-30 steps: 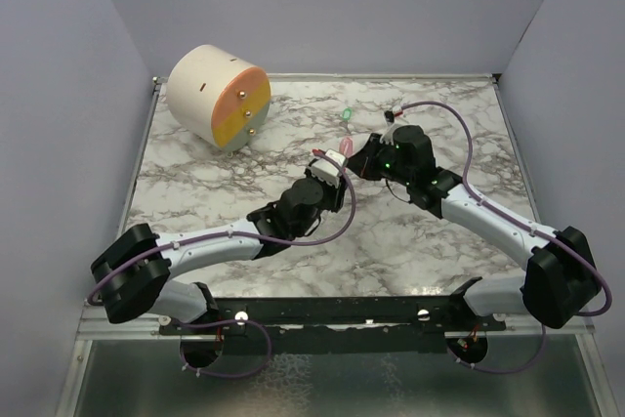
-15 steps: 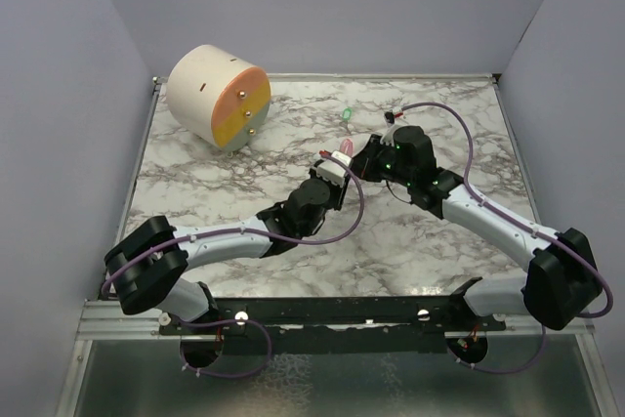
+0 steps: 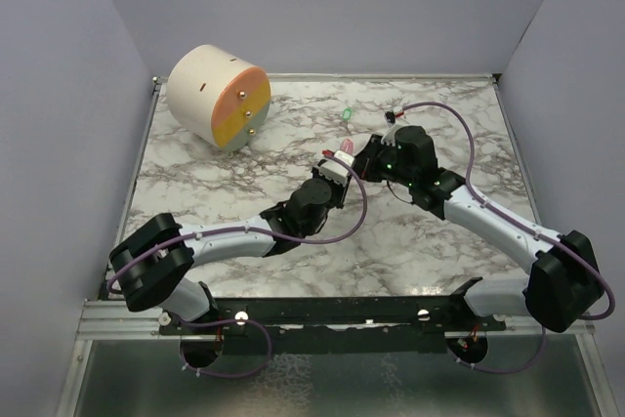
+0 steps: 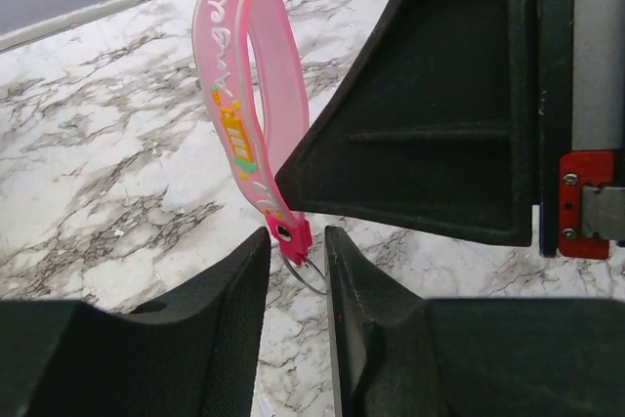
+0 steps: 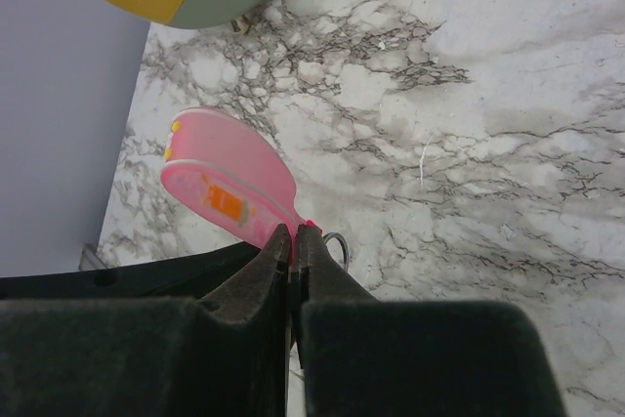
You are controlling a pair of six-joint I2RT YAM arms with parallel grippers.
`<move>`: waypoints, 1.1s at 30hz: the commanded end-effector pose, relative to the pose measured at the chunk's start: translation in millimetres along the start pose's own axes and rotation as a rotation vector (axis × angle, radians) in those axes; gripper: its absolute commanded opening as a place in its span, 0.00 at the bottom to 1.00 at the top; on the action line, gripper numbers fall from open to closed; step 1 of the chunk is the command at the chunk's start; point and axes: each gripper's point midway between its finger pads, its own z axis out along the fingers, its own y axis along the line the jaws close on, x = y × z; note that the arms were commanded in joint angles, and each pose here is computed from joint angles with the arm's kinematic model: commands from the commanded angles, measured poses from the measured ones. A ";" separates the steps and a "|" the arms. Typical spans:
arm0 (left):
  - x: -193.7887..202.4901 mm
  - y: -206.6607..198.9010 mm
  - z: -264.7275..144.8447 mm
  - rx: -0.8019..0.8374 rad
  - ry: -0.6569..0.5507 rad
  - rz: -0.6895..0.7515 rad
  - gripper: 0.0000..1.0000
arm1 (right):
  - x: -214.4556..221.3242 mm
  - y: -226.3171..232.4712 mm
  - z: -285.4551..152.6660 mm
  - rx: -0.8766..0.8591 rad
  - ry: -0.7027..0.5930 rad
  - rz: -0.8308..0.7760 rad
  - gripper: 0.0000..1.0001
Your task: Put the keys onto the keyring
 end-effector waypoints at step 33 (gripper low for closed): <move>-28.7 4.1 2.0 -0.046 -0.080 -0.041 0.00 | -9.6 18.6 -11.2 -0.057 -0.015 -0.037 0.13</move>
